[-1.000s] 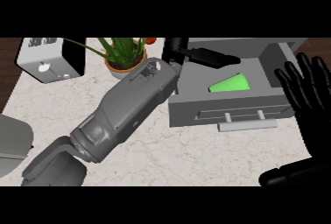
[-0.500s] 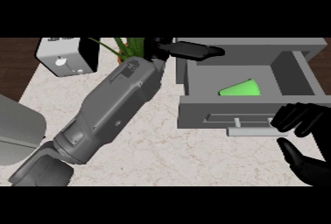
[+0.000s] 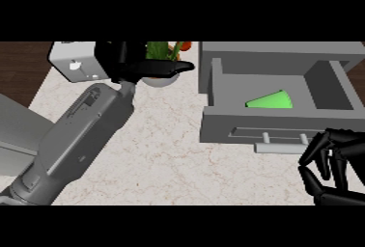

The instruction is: Pick up the cup, place it into the drawer and close the drawer

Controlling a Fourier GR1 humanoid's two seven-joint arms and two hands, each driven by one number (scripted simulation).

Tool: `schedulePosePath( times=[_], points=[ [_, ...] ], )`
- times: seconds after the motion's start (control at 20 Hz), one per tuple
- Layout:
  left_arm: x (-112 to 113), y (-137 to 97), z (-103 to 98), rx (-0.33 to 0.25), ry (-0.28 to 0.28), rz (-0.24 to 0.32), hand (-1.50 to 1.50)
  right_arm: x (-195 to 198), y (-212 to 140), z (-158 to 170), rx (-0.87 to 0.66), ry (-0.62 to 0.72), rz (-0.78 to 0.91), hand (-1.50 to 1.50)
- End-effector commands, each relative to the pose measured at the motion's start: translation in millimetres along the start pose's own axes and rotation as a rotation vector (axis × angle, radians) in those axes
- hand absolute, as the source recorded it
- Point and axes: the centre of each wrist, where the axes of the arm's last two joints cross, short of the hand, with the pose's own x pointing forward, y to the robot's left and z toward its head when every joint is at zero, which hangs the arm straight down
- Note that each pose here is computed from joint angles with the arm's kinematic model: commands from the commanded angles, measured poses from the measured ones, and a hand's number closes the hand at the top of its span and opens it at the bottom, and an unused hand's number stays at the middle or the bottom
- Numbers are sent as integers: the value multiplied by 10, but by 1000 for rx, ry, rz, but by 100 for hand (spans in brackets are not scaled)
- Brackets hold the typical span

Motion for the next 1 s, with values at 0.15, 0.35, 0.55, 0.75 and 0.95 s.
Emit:
schedulePosePath(
  times=[0.15, 0.35, 0.55, 0.75, 0.95],
  points=[
    [247, 681, 436, 50, 13, 0, -150, -287, 107, -55, -3, 99, 67, 150],
    [190, 861, 849, 37, 38, 28, -150, -213, 280, -263, 50, 90, 204, 150],
    [119, 1087, 963, 38, 44, 26, -150, -335, 223, -298, 183, 90, 474, 150],
    [116, 1358, 1163, 49, 31, 10, -150, -662, 415, -243, 227, 111, 581, 150],
    [209, 1599, 1245, 54, 38, 7, -150, -1024, 509, -640, 216, 136, 631, 150]
  ],
)
